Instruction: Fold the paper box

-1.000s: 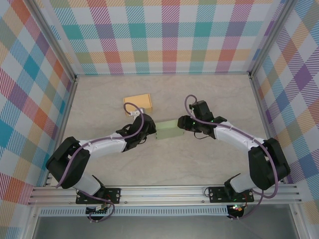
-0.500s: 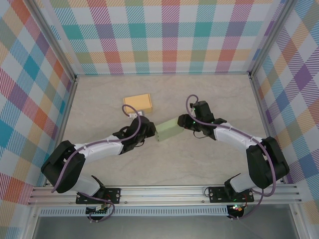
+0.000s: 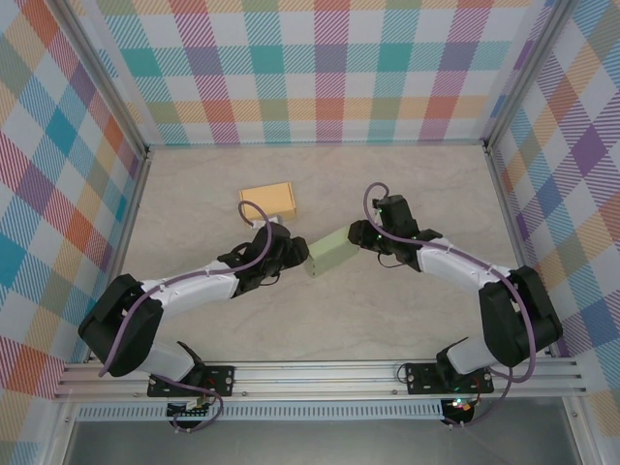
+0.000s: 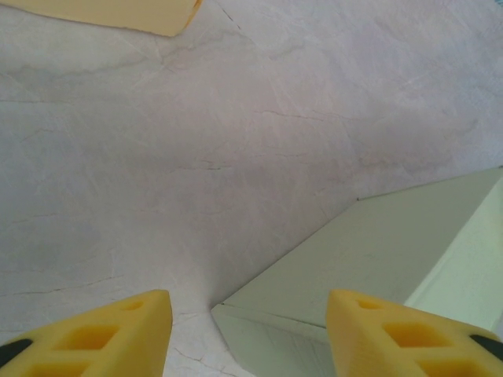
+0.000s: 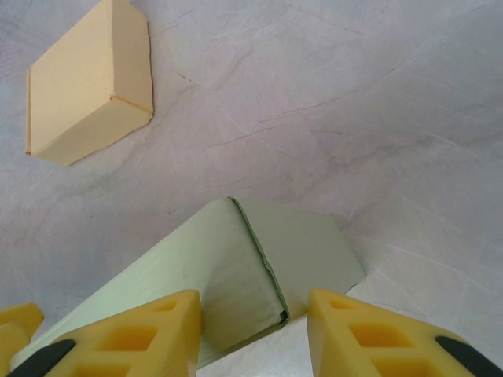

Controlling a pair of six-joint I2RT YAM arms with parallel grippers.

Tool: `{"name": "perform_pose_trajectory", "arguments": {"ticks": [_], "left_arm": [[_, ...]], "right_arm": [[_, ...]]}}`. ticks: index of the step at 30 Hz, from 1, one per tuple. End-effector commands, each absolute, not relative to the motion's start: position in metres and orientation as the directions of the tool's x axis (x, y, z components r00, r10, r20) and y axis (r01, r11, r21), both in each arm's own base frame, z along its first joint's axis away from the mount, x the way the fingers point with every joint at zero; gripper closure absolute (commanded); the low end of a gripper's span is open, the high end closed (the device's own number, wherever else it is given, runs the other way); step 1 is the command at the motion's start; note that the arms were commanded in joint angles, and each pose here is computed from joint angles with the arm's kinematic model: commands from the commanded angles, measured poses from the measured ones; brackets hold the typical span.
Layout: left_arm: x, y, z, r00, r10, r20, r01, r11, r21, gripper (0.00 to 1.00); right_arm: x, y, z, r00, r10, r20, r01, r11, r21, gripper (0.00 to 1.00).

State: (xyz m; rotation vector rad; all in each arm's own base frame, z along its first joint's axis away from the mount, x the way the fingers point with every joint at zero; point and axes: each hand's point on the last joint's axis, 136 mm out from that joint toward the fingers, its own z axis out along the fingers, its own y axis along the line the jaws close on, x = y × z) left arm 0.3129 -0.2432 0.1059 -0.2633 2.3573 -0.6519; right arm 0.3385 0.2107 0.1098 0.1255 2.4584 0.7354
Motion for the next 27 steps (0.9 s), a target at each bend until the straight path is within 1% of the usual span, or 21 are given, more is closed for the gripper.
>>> {"name": "perform_pose_trajectory", "arguments": {"ticks": [1, 5, 10, 12, 16, 19, 24, 27], "left_arm": [[0.314, -0.258, 0.135, -0.739, -0.371, -0.562, 0.044, 0.806, -0.590, 0.44], [0.319, -0.243, 0.136, -0.709, -0.379, -0.595, -0.002, 0.845, -0.535, 0.44], [0.322, -0.223, 0.137, -0.678, -0.372, -0.634, -0.059, 0.887, -0.457, 0.51], [0.322, -0.225, 0.141, -0.677, -0.371, -0.636, -0.043, 0.882, -0.470, 0.52], [0.319, -0.242, 0.155, -0.693, -0.370, -0.618, 0.029, 0.843, -0.537, 0.47], [0.316, -0.257, 0.163, -0.713, -0.362, -0.600, 0.079, 0.809, -0.582, 0.46], [0.315, -0.265, 0.148, -0.751, -0.332, -0.571, 0.075, 0.816, -0.573, 0.45], [0.311, -0.267, 0.130, -0.784, -0.311, -0.537, 0.059, 0.824, -0.563, 0.48]], "right_arm": [[0.310, 0.207, 0.069, -0.912, 0.197, -0.361, -0.006, 0.872, 0.490, 0.61], [0.310, 0.208, 0.071, -0.912, 0.196, -0.359, -0.005, 0.872, 0.490, 0.62], [0.310, 0.208, 0.070, -0.916, 0.194, -0.352, -0.003, 0.873, 0.488, 0.63], [0.310, 0.208, 0.069, -0.917, 0.193, -0.350, -0.001, 0.874, 0.485, 0.63], [0.310, 0.208, 0.067, -0.919, 0.193, -0.344, 0.003, 0.875, 0.484, 0.63], [0.310, 0.208, 0.066, -0.919, 0.195, -0.343, 0.005, 0.875, 0.485, 0.63], [0.310, 0.208, 0.066, -0.920, 0.194, -0.342, 0.004, 0.874, 0.485, 0.63], [0.309, 0.208, 0.066, -0.921, 0.192, -0.340, 0.004, 0.875, 0.483, 0.63]]}}
